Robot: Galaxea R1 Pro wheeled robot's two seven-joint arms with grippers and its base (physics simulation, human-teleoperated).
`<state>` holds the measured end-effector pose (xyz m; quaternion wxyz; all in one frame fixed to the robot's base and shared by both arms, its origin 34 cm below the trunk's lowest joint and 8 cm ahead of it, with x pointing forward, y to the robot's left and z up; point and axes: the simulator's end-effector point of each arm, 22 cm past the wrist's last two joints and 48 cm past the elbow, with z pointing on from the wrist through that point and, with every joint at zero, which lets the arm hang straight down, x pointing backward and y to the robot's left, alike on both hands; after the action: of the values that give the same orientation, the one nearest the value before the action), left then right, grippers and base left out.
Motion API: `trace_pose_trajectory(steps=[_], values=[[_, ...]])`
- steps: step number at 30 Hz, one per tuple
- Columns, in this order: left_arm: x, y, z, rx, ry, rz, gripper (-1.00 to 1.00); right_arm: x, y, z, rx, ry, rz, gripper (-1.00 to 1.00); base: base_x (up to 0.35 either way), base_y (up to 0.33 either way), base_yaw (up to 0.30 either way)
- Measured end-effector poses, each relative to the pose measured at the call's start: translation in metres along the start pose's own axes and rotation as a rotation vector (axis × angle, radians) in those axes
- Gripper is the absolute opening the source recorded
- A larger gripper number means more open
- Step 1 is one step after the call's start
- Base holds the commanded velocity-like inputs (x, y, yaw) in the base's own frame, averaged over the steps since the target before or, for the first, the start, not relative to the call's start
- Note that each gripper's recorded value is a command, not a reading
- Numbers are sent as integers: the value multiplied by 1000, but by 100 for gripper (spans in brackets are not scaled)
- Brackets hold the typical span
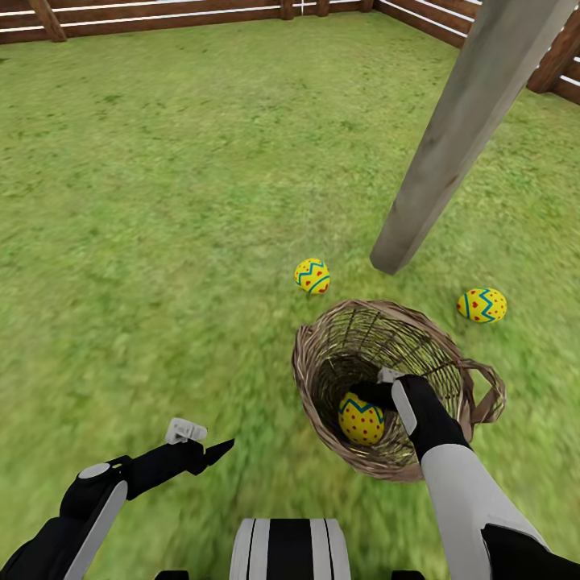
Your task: Take the three Easter eggs out of the wicker basket on the lawn in the garden, then place them on the lawn next to a single tree (choose any tree) so that all three eggs are next to the same tree and none are left in the basket.
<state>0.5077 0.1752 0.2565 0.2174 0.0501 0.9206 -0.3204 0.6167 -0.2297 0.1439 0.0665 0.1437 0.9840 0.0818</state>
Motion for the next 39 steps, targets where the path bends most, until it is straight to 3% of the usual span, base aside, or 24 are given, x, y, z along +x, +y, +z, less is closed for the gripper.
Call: trace_pose_trajectory(steps=[21,28,39], values=[[2,0,1,3,3,-3,100,6,0,2,0,22,3,100,0,0,0],[5,2,3,-1,10,-7,100,26,0,5,-4,112,9,100,0,0,0],[15,7,8,-2,29,-22,100,21,0,10,-13,99,20,100,0,0,0]])
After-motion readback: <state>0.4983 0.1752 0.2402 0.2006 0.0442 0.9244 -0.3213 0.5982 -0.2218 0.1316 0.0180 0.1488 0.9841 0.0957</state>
